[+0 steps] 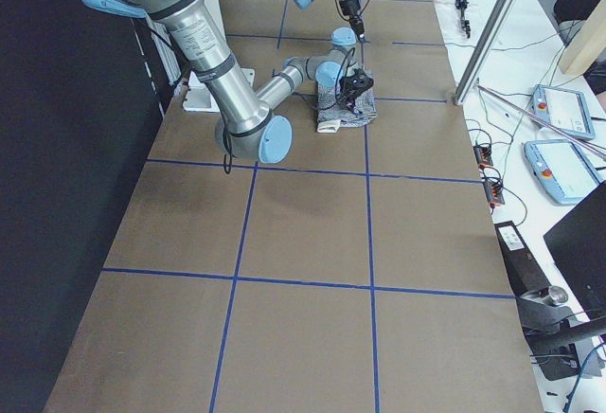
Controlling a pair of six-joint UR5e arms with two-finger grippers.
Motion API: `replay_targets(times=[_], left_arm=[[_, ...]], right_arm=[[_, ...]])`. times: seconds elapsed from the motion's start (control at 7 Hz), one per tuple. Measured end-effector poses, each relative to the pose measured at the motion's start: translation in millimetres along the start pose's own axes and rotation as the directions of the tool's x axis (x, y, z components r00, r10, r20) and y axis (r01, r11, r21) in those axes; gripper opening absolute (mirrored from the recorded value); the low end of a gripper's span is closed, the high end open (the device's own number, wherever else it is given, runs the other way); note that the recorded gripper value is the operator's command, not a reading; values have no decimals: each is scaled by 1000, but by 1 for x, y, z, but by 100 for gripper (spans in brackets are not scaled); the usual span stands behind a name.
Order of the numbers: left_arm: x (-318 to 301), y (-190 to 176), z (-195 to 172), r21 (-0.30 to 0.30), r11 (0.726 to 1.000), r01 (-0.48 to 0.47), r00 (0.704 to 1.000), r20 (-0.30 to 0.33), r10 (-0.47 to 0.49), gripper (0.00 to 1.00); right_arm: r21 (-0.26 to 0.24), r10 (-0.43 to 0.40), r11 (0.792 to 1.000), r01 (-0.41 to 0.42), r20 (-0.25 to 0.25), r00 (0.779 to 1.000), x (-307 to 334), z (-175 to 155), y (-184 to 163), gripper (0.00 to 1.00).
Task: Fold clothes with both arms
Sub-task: 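Lift the right gripper off the shirt and draw it back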
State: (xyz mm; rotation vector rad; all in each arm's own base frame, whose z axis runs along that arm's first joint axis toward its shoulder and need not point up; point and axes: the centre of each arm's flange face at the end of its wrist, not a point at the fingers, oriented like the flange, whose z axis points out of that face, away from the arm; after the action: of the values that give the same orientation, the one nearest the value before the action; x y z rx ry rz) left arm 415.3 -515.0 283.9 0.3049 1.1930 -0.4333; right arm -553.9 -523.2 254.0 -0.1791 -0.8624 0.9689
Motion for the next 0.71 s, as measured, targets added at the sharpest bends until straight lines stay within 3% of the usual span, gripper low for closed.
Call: replay_targets(times=[0.29, 0.71], left_arm=[[0, 0, 0, 0, 1000, -1, 1000, 0, 1, 36], [0, 0, 0, 0, 1000, -1, 1000, 0, 1, 36]], right_arm=[[14, -12, 1000, 12, 24, 1000, -18, -14, -20, 0], [53, -42, 998, 43, -8, 999, -40, 1, -43, 0]])
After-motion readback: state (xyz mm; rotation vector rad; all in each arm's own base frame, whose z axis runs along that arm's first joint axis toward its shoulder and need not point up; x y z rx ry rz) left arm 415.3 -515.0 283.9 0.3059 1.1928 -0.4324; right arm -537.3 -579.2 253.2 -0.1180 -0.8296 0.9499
